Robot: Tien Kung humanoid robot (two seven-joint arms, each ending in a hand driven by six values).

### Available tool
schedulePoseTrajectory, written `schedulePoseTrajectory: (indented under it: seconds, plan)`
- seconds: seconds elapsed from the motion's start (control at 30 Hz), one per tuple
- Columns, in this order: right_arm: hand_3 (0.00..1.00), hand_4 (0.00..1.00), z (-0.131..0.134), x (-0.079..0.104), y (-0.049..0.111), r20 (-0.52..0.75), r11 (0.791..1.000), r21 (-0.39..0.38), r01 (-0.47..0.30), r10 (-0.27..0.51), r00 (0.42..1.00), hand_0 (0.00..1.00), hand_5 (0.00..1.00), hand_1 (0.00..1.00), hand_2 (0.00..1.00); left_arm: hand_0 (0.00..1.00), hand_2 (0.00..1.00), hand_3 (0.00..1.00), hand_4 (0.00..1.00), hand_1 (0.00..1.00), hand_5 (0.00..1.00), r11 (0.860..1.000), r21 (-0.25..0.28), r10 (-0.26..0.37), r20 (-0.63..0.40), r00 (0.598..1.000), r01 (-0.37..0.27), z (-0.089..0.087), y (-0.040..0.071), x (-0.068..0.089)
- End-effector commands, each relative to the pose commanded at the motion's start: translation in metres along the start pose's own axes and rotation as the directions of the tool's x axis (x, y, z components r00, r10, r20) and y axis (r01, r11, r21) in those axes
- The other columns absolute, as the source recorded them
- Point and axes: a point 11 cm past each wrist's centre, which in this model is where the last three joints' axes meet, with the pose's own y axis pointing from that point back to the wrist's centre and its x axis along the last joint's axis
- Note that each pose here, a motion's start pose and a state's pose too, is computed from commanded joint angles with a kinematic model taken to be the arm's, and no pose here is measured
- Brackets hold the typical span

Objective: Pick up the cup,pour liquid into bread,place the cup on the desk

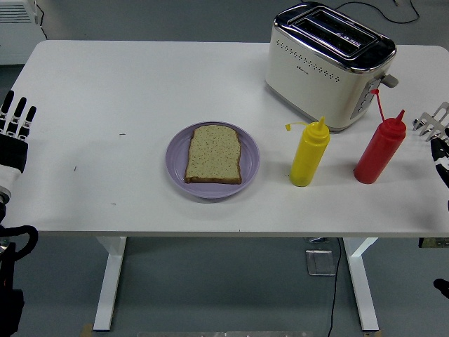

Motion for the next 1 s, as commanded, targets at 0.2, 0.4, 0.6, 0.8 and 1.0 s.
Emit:
schedulePoseTrajectory:
  seconds: [0.2, 0.4, 0.6, 0.8, 1.0]
  plan:
    - [0.998, 0.868, 0.002, -0.012, -0.002, -0.045, 0.999, -0.002, 0.045, -0.045, 0.998, 0.964, 0.298, 0.924, 0.976, 0.788, 0.738, 0.696, 0.567, 0.738, 0.982, 1.000, -0.001, 0.000, 0.000, 1.000, 0.000, 0.000, 0.000, 0.000]
    - [0.998, 0.873, 0.004, -0.023, -0.006, -0.037, 0.997, -0.005, 0.074, -0.074, 0.997, 0.971, 0.294, 0.925, 0.978, 0.788, 0.737, 0.696, 0.563, 0.738, 0.987, 1.000, -0.002, 0.000, 0.000, 1.000, 0.000, 0.001, 0.000, 0.000]
    - [0.998, 0.881, 0.006, -0.032, -0.010, -0.037, 0.996, -0.009, 0.089, -0.089, 0.995, 0.970, 0.293, 0.923, 0.979, 0.788, 0.737, 0.696, 0.559, 0.738, 0.992, 1.000, -0.004, 0.001, -0.001, 1.000, -0.001, 0.001, 0.000, 0.000]
    - [0.998, 0.888, 0.008, -0.041, -0.018, -0.026, 0.995, -0.015, 0.097, -0.098, 0.995, 0.960, 0.296, 0.918, 0.972, 0.788, 0.737, 0.697, 0.556, 0.738, 0.993, 1.000, -0.004, 0.003, -0.002, 1.000, -0.003, 0.001, 0.000, 0.000]
    - [0.998, 0.887, 0.010, -0.049, -0.023, -0.005, 0.994, -0.020, 0.111, -0.111, 0.994, 0.953, 0.297, 0.915, 0.965, 0.788, 0.737, 0.697, 0.555, 0.738, 0.993, 1.000, -0.005, 0.005, -0.003, 1.000, -0.005, 0.001, 0.000, 0.001]
